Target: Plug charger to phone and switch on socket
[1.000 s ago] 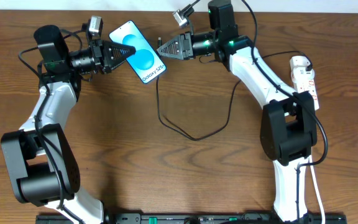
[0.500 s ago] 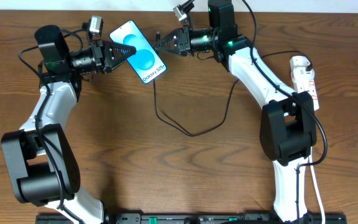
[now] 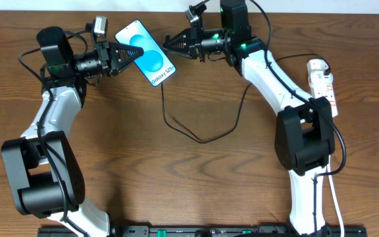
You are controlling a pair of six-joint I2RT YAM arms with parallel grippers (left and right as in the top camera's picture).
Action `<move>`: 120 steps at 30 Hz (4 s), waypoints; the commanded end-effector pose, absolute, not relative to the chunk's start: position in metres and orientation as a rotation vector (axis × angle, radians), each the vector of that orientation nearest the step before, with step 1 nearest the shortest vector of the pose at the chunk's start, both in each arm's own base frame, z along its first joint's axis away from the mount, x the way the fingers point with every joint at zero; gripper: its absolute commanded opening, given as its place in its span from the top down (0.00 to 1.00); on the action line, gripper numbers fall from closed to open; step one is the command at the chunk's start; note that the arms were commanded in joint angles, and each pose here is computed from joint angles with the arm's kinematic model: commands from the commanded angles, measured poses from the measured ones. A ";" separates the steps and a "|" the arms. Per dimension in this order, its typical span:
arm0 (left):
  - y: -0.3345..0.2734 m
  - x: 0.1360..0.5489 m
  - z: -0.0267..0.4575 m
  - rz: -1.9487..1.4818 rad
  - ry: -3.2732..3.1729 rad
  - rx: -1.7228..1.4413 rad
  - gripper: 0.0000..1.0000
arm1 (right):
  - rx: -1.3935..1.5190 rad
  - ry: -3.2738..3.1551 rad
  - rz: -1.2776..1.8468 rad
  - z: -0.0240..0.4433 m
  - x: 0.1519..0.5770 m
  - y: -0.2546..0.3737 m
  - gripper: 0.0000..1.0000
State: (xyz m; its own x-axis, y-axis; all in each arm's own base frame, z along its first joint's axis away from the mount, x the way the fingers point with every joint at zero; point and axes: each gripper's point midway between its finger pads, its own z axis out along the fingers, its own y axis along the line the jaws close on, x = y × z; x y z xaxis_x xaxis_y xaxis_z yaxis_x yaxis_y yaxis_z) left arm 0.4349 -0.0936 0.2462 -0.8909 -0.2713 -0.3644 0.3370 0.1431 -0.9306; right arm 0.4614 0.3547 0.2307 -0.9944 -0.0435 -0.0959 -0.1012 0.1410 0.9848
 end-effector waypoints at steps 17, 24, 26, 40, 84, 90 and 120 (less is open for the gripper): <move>-0.094 0.436 0.254 -1.753 1.954 0.094 0.93 | -0.182 2.374 2.078 0.242 0.437 0.383 0.99; -0.095 0.435 0.254 -1.754 1.954 0.095 0.93 | -0.178 2.390 2.091 0.242 0.432 0.390 0.99; -0.095 0.435 0.254 -1.754 1.954 0.095 0.93 | -0.177 2.390 2.091 0.242 0.432 0.390 0.99; -0.094 0.434 0.255 -1.773 1.961 0.082 0.93 | -0.219 2.348 2.052 0.241 0.440 0.382 0.99; -0.058 0.429 0.268 -1.817 1.944 0.034 0.93 | -1.276 2.085 1.803 0.211 0.315 0.353 0.99; -0.058 0.429 0.268 -1.817 1.944 0.033 0.93 | -1.282 1.985 1.852 0.220 0.316 0.361 0.99; -0.057 0.429 0.268 -1.817 1.944 0.033 0.93 | -0.937 2.728 1.040 0.122 0.377 0.309 0.99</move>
